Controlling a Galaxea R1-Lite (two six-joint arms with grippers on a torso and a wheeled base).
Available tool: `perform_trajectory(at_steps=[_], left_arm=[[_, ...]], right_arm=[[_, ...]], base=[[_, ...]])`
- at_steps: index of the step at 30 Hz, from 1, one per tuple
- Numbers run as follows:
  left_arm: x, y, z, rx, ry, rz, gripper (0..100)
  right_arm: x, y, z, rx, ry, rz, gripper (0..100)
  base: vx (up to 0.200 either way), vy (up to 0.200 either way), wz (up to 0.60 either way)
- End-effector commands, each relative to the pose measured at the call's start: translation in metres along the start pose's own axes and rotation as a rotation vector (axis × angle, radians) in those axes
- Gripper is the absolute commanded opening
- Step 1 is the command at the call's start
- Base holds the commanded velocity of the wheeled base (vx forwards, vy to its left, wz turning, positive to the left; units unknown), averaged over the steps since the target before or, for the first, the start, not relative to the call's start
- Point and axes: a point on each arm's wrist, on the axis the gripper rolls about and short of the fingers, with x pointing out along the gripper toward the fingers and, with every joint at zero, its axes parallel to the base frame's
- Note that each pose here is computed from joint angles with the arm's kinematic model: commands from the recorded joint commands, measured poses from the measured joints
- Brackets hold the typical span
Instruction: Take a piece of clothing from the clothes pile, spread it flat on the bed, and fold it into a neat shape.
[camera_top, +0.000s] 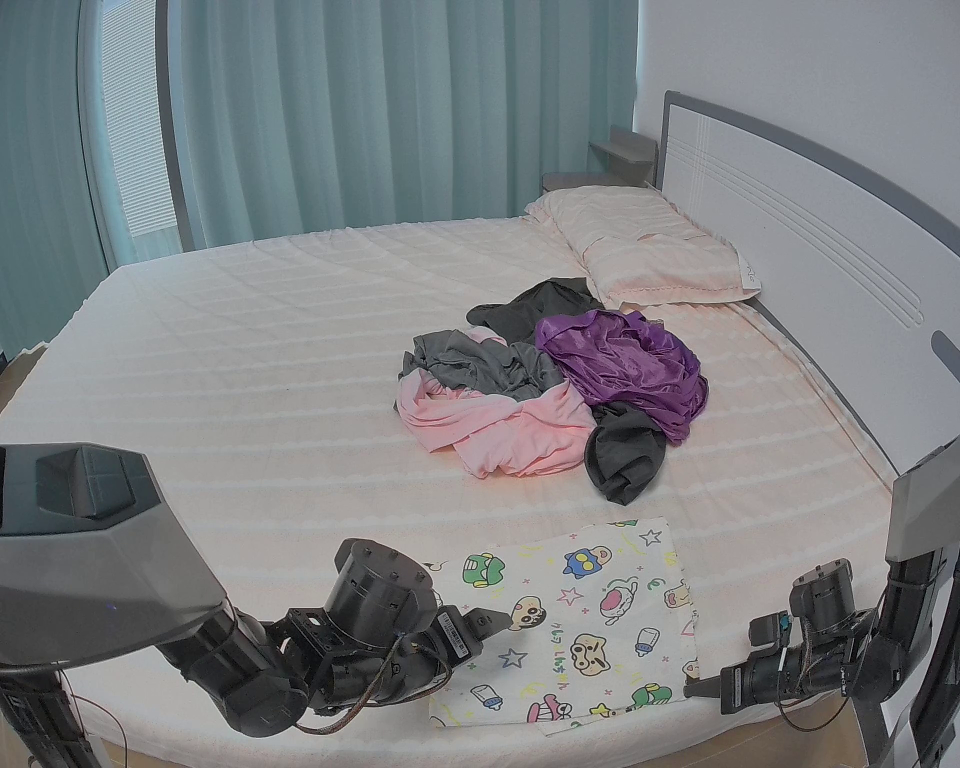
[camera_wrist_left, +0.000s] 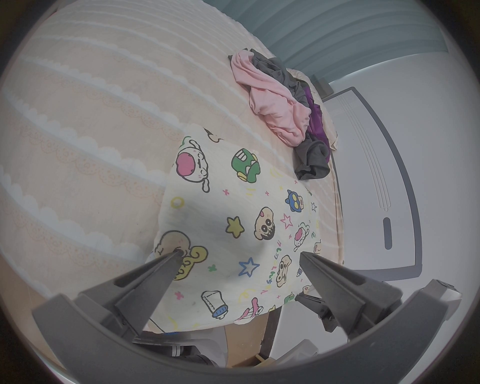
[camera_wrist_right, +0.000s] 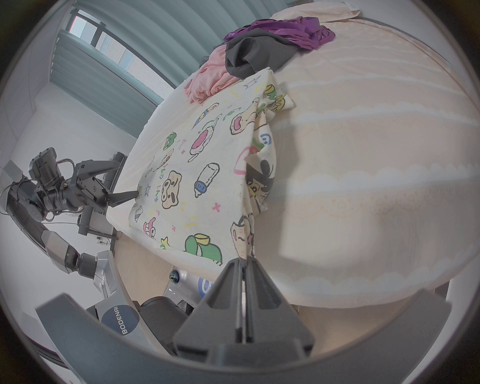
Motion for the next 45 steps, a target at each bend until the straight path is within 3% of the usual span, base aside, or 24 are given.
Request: perform_trajectory(at_steps=[1,5,8,14,17,18,24,28,35,40,42,43,45], left_arm=[[-0.002,0.0,0.003,-0.007,-0.008,-0.001,100],[-0.014,-0.002,0.012,-0.02,-0.045,-0.025,100],[-0.037,-0.008,0.034,-0.05,-0.125,-0.082,100],[-0.106,0.004,0.066,0.026,-0.343,-0.124,100],[-0.136,0.008,0.073,0.031,-0.484,-0.119,100],[-0.153,0.011,0.076,0.034,-0.569,-0.111,100],[-0.205,0.027,0.062,0.105,-0.809,-0.041,100],[-0.243,0.044,0.036,0.146,-1.003,0.011,100],[-0.291,0.075,-0.003,0.242,-1.257,0.076,100],[-0.307,0.098,-0.026,0.342,-1.323,0.203,100],[-0.308,0.102,-0.03,0.345,-1.333,0.224,100],[-0.31,0.109,-0.036,0.342,-1.363,0.297,100],[-0.313,0.114,-0.043,0.342,-1.402,0.338,100]], right_arm=[[-0.002,0.0,-0.005,0.008,0.02,-0.003,100],[-0.006,0.002,-0.001,0.004,-0.012,-0.001,100],[-0.022,0.006,0.009,-0.003,-0.11,-0.01,100],[-0.067,0.007,0.029,0.0,-0.382,-0.052,100],[-0.088,0.007,0.034,-0.008,-0.501,-0.067,100],[-0.1,0.009,0.035,-0.017,-0.565,-0.072,100],[-0.141,0.02,0.033,-0.07,-0.776,-0.085,100],[-0.171,0.031,0.019,-0.106,-0.914,-0.104,100],[-0.196,0.048,-0.032,-0.133,-0.959,-0.107,100],[-0.196,0.05,-0.063,-0.109,-0.912,-0.114,100],[-0.195,0.05,-0.068,-0.106,-0.907,-0.115,100],[-0.195,0.051,-0.078,-0.114,-0.909,-0.108,100],[-0.194,0.051,-0.086,-0.117,-0.909,-0.104,100]], base=[[0.0,0.0,0.0],[0.0,0.0,0.0],[0.0,0.0,0.0],[0.0,0.0,0.0],[0.0,0.0,0.0],[0.0,0.0,0.0],[0.0,0.0,0.0],[0.0,0.0,0.0],[0.0,0.0,0.0],[0.0,0.0,0.0],[0.0,0.0,0.0],[0.0,0.0,0.0],[0.0,0.0,0.0]])
